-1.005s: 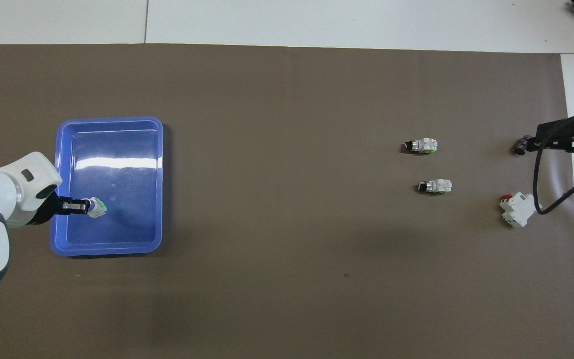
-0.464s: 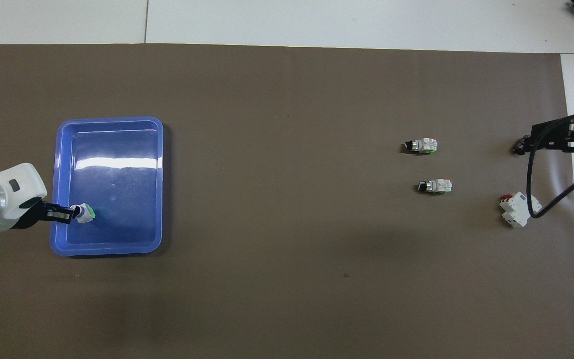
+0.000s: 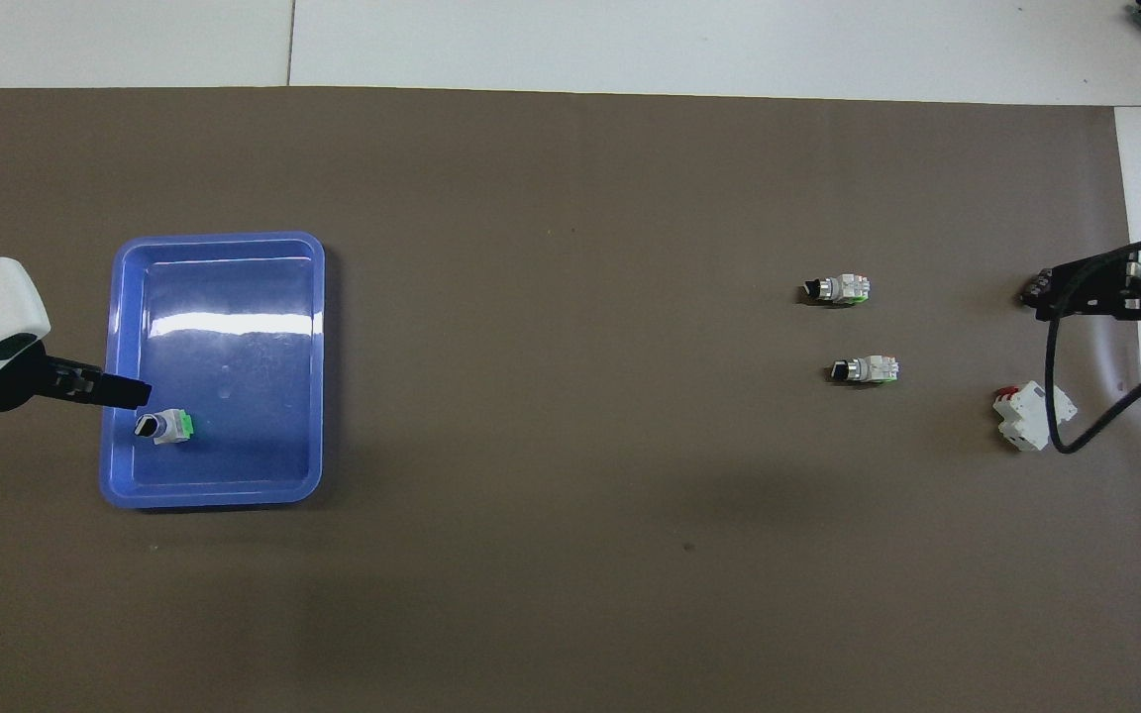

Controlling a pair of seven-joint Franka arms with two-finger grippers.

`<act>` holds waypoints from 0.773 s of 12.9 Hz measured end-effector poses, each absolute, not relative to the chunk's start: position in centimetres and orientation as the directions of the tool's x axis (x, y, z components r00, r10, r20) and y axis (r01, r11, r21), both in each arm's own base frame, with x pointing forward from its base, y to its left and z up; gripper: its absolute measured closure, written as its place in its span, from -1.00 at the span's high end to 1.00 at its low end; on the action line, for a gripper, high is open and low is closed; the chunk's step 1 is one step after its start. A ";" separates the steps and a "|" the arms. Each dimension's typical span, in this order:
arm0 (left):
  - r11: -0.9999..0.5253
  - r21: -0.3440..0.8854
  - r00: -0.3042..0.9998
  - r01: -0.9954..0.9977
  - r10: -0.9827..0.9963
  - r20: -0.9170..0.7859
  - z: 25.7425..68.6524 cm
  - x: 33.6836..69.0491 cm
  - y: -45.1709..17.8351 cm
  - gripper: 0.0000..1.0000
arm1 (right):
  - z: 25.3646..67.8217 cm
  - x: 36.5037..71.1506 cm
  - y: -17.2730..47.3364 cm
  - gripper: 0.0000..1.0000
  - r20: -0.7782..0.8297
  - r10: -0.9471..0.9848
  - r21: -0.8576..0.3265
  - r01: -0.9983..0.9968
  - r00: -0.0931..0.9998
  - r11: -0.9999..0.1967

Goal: Turn and place switch with both arms

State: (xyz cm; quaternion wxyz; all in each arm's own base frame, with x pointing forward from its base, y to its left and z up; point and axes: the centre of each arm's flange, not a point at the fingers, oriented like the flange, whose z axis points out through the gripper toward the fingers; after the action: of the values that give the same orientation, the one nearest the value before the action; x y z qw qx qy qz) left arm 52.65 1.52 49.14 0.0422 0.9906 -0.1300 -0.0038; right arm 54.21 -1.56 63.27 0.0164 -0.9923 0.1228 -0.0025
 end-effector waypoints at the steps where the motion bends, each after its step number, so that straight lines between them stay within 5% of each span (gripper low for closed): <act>1: -0.969 0.077 0.972 -0.234 -0.235 -0.008 50.8 52.8 0.5 0.79 | 63.4 53.7 -1.6 1.00 -0.012 -0.245 -0.031 -0.246 0.969 -0.969; 10: -0.991 0.028 0.984 -0.132 -0.134 -0.119 61.3 51.7 -11.0 0.79 | 63.9 52.4 -3.0 1.00 -0.003 -0.203 0.027 -0.203 0.979 -0.979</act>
State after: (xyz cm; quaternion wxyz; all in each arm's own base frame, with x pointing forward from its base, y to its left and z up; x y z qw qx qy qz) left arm 51.67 -11.03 61.29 0.0100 0.9959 -0.0667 -0.0606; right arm 52.39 -2.98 63.88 -0.0133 -0.9947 0.1022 0.0028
